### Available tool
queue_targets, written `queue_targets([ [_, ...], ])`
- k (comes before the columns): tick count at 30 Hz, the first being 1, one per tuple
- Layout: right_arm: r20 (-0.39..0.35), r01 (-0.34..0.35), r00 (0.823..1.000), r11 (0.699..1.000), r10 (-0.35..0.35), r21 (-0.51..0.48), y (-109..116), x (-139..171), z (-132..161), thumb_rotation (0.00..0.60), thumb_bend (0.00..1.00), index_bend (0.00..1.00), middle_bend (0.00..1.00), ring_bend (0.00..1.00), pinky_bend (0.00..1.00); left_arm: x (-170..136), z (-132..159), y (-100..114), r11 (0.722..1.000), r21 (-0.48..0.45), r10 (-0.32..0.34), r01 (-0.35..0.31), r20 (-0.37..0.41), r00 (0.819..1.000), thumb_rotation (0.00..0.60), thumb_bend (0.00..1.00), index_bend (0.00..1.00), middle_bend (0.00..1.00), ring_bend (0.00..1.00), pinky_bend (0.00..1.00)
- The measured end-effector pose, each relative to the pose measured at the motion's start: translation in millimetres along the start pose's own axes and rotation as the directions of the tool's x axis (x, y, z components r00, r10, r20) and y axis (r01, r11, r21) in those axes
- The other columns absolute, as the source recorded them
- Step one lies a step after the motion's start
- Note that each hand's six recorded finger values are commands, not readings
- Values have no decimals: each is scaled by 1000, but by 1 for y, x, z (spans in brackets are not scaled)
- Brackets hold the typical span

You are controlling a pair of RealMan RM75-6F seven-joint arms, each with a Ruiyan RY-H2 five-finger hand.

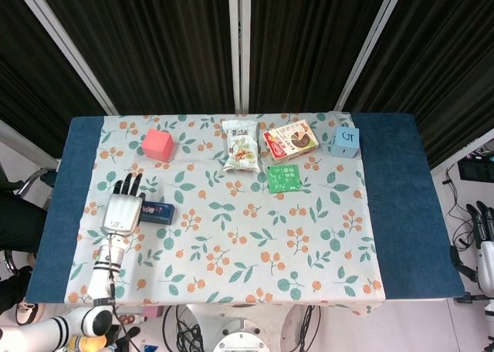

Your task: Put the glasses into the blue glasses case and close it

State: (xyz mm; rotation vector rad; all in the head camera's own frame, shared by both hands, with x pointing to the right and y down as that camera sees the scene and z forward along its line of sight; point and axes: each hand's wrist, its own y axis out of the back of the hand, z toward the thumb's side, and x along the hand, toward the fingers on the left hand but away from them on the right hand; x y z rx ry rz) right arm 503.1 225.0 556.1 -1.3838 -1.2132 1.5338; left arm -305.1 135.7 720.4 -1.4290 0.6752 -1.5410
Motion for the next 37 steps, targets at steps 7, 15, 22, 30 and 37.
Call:
queue_targets([
  [7,3,23,1000,1000,-23,-5,3,0,0,600,296,0,0,0,0,5,2,6,996,-48,73,-72,18,997,600,301,0,0,41,157],
  [15,-4,26,1000,1000,-26,-5,5,-1,2,600,296,0,0,0,0,-1,-6,22,979,-120,165,-163,9,986,600,190,0,0,34,157],
  [22,-38,-4,999,1000,4,18,-1,2,3,600,249,0,0,0,0,-30,-28,38,924,-320,238,-208,58,970,600,189,0,4,34,161],
  [30,-23,-59,998,998,60,33,-17,10,-4,600,227,0,0,0,0,-108,-97,31,905,-375,231,-203,31,973,600,178,6,2,33,153],
  [37,-18,-56,998,998,57,39,-16,14,-5,600,227,0,0,0,0,-148,-145,20,945,-310,112,-106,1,994,600,142,20,2,33,153],
])
